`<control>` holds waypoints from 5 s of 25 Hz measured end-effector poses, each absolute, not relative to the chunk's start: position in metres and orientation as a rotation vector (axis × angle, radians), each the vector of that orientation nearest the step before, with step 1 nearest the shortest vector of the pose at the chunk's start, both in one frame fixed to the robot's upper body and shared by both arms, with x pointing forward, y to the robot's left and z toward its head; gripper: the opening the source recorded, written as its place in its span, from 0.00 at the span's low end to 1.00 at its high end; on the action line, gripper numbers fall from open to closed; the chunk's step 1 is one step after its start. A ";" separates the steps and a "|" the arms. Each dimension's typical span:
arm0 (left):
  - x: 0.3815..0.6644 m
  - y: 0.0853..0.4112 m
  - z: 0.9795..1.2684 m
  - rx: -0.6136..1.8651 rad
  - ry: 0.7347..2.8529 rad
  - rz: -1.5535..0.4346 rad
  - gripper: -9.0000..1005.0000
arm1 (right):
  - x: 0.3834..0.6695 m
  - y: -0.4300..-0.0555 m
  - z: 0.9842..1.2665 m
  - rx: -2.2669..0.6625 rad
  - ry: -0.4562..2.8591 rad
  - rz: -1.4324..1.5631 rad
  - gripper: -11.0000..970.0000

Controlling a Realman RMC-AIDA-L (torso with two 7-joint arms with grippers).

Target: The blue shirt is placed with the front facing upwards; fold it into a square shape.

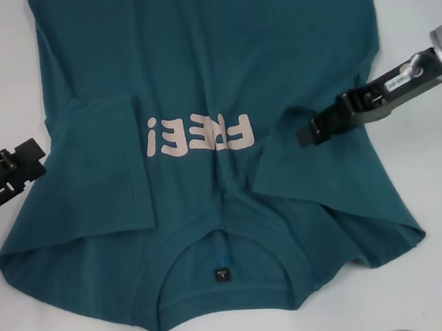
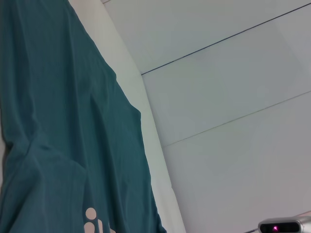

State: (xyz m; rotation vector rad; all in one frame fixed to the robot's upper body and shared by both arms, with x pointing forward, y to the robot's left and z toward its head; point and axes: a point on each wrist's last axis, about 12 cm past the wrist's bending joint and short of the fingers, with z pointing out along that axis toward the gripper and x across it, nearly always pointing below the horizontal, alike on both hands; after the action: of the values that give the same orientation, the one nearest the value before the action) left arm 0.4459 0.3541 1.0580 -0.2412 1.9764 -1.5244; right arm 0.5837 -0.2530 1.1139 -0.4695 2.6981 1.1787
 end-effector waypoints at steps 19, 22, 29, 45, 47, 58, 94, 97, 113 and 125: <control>0.446 0.354 1.057 -0.250 1.978 -1.519 0.63 | 0.590 -0.279 1.095 -0.193 2.724 0.992 0.80; 0.446 0.354 1.057 -0.252 1.979 -1.518 0.63 | 0.594 -0.275 1.096 -0.154 2.658 1.030 0.82; 0.445 0.354 1.056 -0.256 1.980 -1.518 0.63 | 0.595 -0.275 1.107 -0.128 2.403 1.198 0.82; 0.435 0.359 1.063 -0.126 1.972 -1.530 0.63 | 0.571 -0.316 1.108 -0.066 2.307 1.332 0.82; 0.429 0.368 1.065 -0.144 2.007 -1.553 0.63 | 0.566 -0.321 1.110 -0.085 2.297 1.340 0.82; 0.384 0.406 1.057 -0.441 2.163 -1.529 0.63 | 0.545 -0.337 1.104 -0.063 2.307 1.348 0.82; 0.408 0.402 1.029 -0.601 2.203 -1.232 0.63 | 0.547 -0.340 1.105 -0.013 2.264 1.349 0.82; 0.407 0.402 1.028 -0.602 2.205 -1.233 0.63 | 0.547 -0.340 1.105 -0.013 2.264 1.349 0.82; 0.402 0.402 1.025 -0.624 2.216 -1.234 0.63 | 0.547 -0.341 1.106 -0.006 2.253 1.351 0.82; 0.403 0.399 1.022 -0.626 2.259 -1.233 0.63 | 0.548 -0.340 1.105 -0.010 2.252 1.355 0.82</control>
State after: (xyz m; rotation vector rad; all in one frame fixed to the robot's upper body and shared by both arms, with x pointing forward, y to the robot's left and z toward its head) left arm 0.4034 0.3985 1.0222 -0.6257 2.2594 -1.2329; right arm 0.5476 -0.3396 1.1054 -0.0098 2.2523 1.3547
